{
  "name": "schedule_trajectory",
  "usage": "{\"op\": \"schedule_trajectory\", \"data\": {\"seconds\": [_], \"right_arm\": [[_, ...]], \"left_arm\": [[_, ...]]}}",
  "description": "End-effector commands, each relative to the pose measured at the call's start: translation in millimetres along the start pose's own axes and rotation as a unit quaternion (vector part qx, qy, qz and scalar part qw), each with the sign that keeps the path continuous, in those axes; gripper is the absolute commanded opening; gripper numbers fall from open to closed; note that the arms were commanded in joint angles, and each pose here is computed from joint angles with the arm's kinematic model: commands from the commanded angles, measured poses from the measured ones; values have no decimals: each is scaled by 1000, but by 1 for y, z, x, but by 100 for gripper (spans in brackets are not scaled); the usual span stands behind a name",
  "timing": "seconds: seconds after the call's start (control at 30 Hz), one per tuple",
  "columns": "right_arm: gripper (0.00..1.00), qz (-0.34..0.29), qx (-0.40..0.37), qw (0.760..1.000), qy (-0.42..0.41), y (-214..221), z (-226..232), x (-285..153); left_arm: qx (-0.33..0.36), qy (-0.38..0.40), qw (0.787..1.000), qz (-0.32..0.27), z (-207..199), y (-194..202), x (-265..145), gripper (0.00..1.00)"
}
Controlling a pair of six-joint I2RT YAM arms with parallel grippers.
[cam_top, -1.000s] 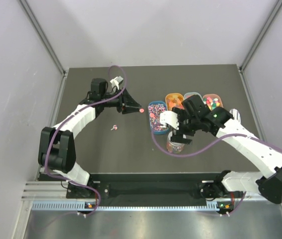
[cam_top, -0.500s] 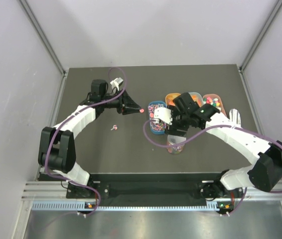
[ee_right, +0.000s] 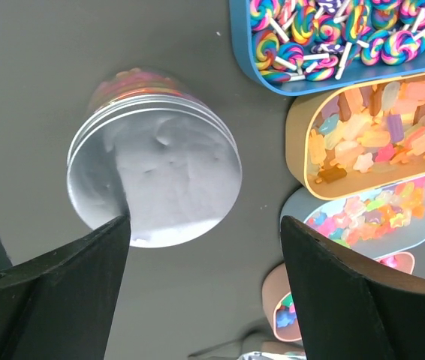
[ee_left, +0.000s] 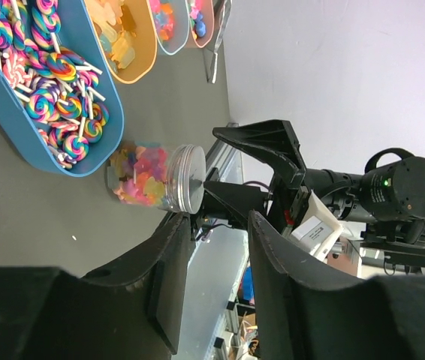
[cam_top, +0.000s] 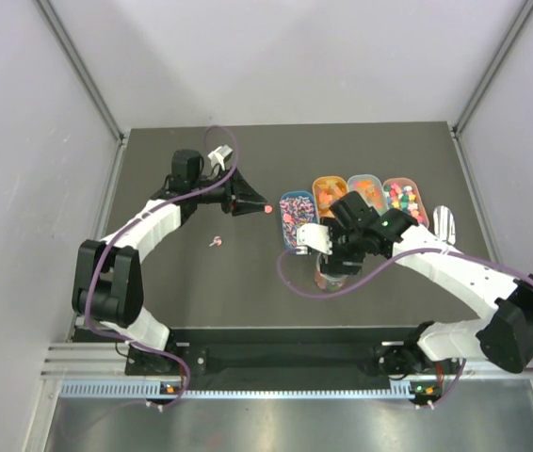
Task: Pack the candies
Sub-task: Close the bottle lid on the packing bottle.
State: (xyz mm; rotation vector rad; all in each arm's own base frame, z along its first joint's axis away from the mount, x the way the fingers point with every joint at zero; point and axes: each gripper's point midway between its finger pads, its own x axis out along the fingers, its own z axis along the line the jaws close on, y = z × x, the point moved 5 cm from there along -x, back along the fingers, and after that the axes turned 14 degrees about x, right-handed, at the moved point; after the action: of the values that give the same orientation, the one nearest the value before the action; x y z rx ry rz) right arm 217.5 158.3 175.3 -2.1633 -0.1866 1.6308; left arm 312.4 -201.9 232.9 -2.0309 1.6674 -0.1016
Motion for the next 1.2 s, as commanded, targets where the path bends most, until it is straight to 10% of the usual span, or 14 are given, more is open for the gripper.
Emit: {"op": "schedule_trajectory", "data": {"seconds": [0.0, 1.17], "right_arm": [[81, -13, -22, 1000, -1, -5, 5, -8], [88, -25, -92, 995, 31, -58, -6, 15]], "left_arm": [[28, 17, 999, -9, -8, -3, -1, 42], [25, 26, 999, -9, -11, -3, -2, 47]]}}
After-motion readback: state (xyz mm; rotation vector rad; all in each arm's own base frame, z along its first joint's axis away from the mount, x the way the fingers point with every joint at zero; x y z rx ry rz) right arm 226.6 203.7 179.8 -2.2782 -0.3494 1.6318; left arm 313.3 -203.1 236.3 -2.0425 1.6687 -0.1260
